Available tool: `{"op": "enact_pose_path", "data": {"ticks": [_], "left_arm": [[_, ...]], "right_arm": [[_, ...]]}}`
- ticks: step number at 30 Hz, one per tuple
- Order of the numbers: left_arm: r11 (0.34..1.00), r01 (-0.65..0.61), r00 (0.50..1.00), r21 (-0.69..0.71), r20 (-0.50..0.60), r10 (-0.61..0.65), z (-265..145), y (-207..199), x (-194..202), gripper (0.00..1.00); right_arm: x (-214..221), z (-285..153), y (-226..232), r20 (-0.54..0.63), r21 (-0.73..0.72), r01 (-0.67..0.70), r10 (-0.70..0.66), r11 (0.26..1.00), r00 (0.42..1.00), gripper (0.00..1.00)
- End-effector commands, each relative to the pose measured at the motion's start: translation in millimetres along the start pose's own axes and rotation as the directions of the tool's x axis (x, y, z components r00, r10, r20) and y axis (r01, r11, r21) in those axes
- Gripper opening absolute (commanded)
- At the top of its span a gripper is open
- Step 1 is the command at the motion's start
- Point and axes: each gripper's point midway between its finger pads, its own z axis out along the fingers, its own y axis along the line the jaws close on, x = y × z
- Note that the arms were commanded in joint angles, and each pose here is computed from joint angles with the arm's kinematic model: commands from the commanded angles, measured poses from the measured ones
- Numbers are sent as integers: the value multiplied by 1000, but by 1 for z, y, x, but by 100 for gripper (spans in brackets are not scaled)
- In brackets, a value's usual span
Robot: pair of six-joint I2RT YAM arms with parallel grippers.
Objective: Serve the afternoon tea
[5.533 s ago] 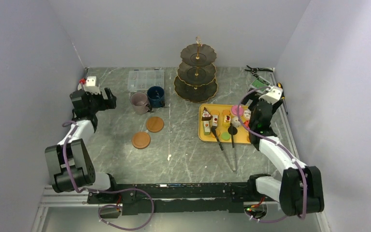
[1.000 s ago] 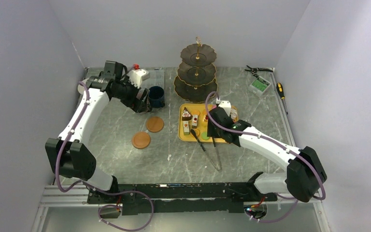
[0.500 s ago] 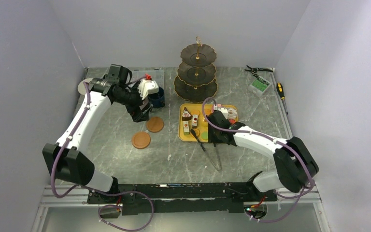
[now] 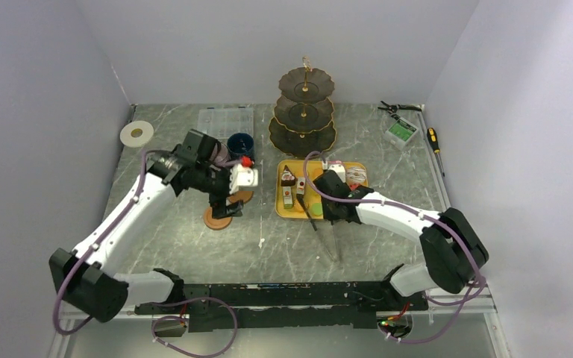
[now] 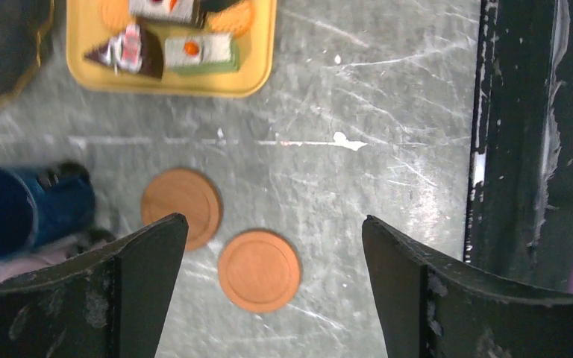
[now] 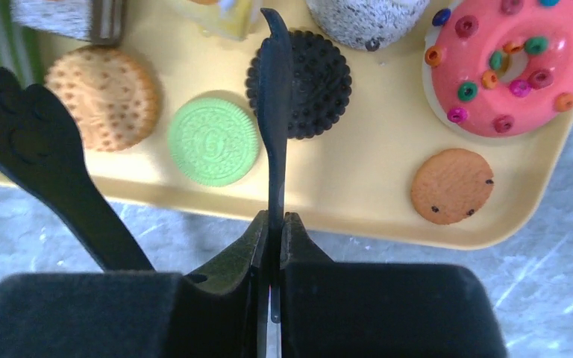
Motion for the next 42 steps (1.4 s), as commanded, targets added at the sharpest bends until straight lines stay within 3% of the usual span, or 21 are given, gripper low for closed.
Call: {"op": "enact_pose_path", "data": {"ticks": [1, 8, 14, 18, 24, 32, 42], "left_arm": [[932, -359, 924, -50, 123, 362, 1, -15, -41, 94], [754, -651, 735, -87, 172, 655, 15, -35, -66, 94], [631, -768, 610, -110, 174, 773, 23, -46, -76, 92], [538, -830, 529, -145, 102, 843, 30, -43, -77, 90], [568, -810, 568, -149, 46, 822, 34, -39, -83, 83], [616, -784, 620, -79, -25, 784, 36, -41, -58, 64], [659, -745, 666, -107, -44, 745, 32, -32, -67, 36]], "right_arm": [[-35, -39, 3, 92, -2, 71, -71, 997, 993, 0], [-50, -83, 22, 63, -94, 159, -153, 983, 986, 0], [-76, -119, 59, 109, -167, 285, -269, 944, 957, 0], [-87, -134, 78, 110, -163, 373, -358, 914, 927, 0], [-98, -141, 101, 121, -139, 446, -432, 884, 894, 0], [-106, -160, 123, 173, -166, 486, -460, 858, 871, 0], [-93, -173, 130, 178, -170, 562, -535, 810, 826, 2]]}}
